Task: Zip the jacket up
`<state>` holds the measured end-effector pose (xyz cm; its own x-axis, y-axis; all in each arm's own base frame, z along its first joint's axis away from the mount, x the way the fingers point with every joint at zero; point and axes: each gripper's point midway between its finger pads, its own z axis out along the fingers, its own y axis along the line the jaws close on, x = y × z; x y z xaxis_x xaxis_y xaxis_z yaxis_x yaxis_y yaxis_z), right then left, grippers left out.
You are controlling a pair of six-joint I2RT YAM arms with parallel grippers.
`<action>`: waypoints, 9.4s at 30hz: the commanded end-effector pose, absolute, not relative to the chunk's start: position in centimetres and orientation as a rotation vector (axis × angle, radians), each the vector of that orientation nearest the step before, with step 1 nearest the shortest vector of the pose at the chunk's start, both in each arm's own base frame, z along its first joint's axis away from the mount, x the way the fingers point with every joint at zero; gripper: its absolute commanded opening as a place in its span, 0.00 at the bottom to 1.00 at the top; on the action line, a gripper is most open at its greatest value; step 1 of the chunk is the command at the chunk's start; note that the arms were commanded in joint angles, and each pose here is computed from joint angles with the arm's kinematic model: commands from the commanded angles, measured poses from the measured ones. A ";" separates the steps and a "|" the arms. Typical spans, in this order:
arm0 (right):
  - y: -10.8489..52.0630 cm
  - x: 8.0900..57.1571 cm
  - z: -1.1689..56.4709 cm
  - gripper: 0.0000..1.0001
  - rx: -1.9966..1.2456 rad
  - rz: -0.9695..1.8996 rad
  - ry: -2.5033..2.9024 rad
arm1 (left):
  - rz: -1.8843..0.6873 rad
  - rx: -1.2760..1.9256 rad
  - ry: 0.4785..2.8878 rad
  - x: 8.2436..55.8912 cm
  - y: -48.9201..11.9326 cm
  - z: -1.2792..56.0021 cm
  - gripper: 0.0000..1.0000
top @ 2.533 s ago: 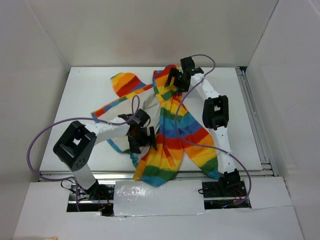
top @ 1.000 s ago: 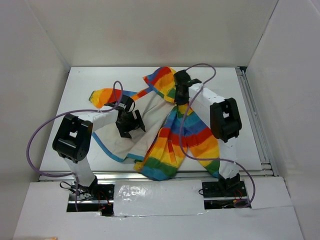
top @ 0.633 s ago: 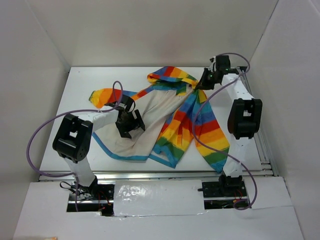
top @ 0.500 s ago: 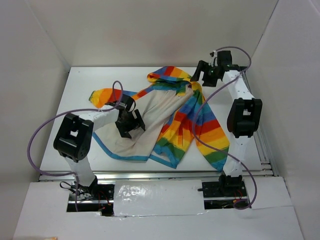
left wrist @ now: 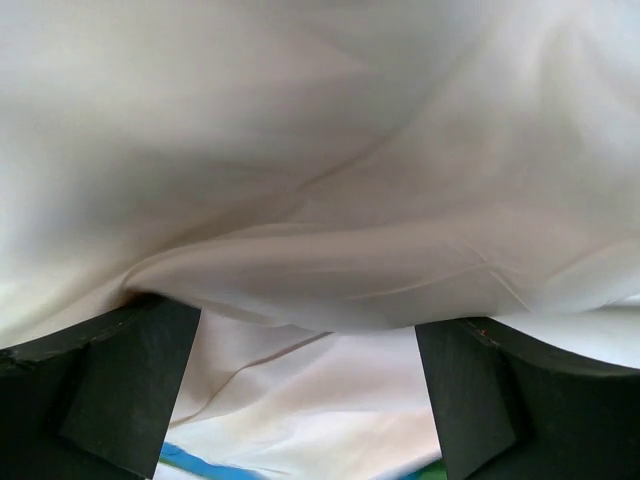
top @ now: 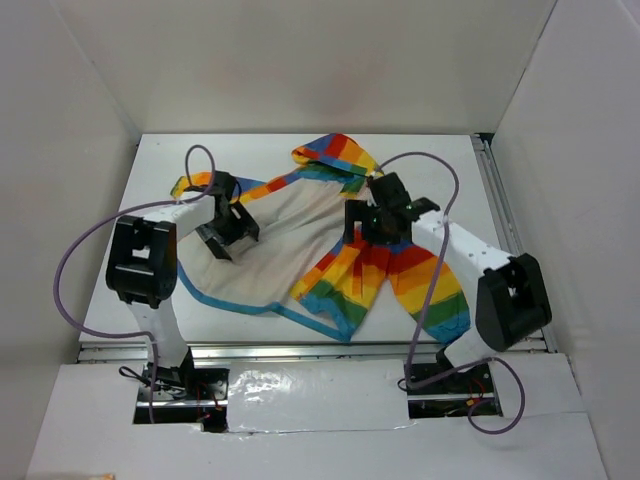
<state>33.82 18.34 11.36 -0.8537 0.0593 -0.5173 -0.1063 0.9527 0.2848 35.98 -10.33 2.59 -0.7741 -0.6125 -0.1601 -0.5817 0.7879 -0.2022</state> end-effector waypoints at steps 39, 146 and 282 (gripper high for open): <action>8.4 40.8 5.7 1.00 0.616 0.283 2.643 | -0.382 -1.543 2.417 29.9 2.7 5.2 0.99; 12.9 25.5 13.9 1.00 0.225 0.669 2.269 | -0.353 0.153 2.979 21.2 -34.7 2.8 0.00; 17.0 28.7 9.7 0.98 0.233 0.267 2.484 | -0.669 0.116 2.712 20.5 -31.0 6.6 0.00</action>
